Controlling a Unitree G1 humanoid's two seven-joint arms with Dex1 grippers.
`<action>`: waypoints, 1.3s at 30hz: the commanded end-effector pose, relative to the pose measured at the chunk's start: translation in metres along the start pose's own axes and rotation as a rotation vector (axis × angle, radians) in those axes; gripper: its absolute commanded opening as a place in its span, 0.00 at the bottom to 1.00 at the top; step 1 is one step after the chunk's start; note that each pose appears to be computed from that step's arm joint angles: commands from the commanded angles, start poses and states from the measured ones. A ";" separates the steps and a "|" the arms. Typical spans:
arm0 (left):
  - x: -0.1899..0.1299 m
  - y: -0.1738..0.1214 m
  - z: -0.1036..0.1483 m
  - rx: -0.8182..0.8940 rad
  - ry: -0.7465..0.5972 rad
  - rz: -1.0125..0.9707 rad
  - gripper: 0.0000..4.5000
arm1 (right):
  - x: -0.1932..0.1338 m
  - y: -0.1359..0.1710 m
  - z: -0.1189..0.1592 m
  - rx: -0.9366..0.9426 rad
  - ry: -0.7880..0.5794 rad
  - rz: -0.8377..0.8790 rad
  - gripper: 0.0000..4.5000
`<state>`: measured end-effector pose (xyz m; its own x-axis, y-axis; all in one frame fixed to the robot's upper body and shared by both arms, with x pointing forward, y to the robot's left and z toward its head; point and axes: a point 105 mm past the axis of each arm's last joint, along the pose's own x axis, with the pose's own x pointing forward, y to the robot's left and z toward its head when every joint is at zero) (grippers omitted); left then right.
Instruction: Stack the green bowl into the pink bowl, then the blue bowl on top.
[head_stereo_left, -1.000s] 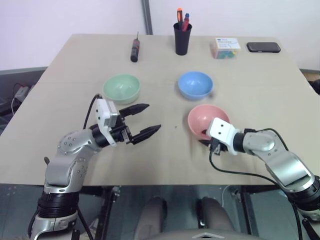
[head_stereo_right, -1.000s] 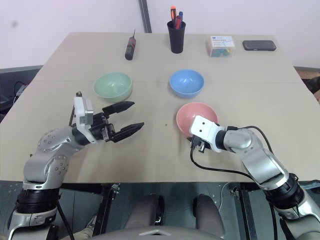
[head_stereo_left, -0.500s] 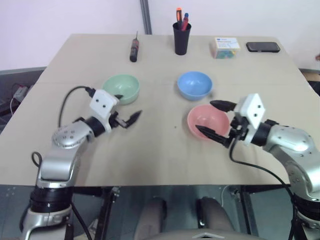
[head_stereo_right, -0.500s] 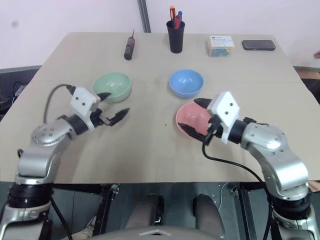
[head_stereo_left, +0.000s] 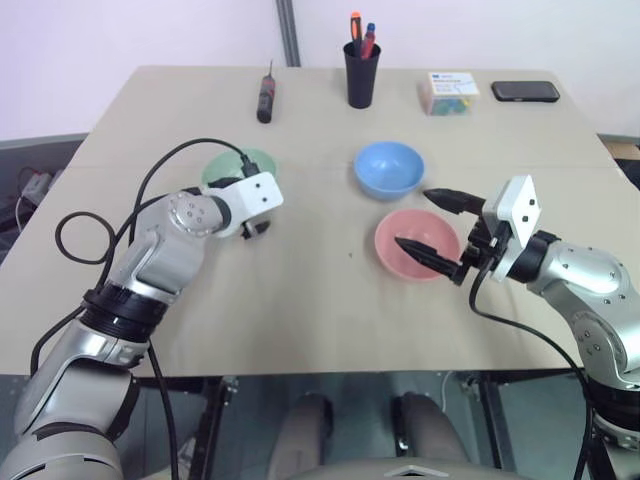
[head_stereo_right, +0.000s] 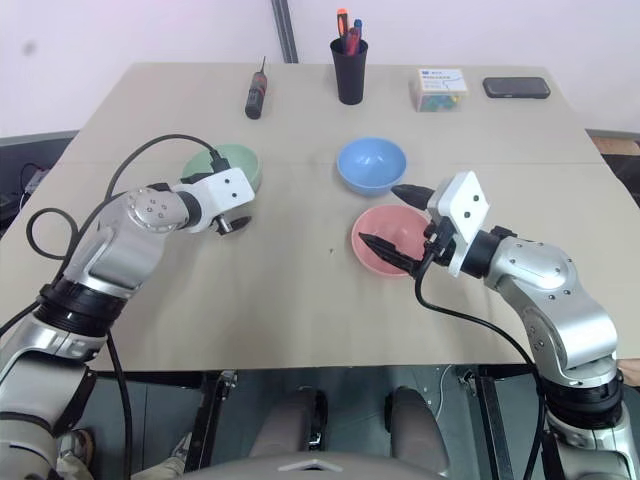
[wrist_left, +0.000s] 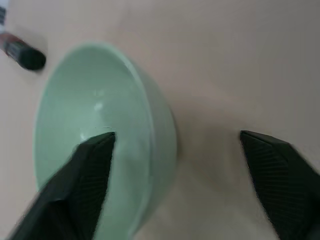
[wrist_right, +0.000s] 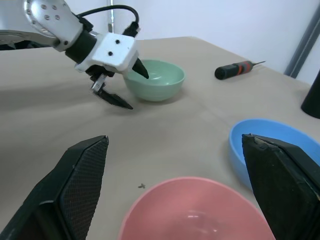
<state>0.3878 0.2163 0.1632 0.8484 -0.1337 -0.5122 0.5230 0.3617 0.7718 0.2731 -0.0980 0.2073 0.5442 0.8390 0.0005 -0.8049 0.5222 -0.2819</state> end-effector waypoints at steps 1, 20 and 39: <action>-0.001 0.014 -0.001 0.026 0.034 0.046 0.55 | -0.005 -0.002 0.009 -0.048 -0.038 0.004 1.00; -0.077 -0.051 0.123 0.155 -0.753 -0.477 0.01 | -0.044 -0.013 0.007 -0.079 0.030 -0.154 1.00; -0.049 -0.079 0.201 0.695 -0.959 -0.685 0.48 | -0.131 0.026 -0.012 -0.030 0.253 -0.416 1.00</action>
<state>0.3181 0.0114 0.1915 -0.0542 -0.7573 -0.6509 0.5963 -0.5474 0.5872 0.1864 -0.2021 0.1761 0.8620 0.4816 -0.1579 -0.5067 0.8111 -0.2922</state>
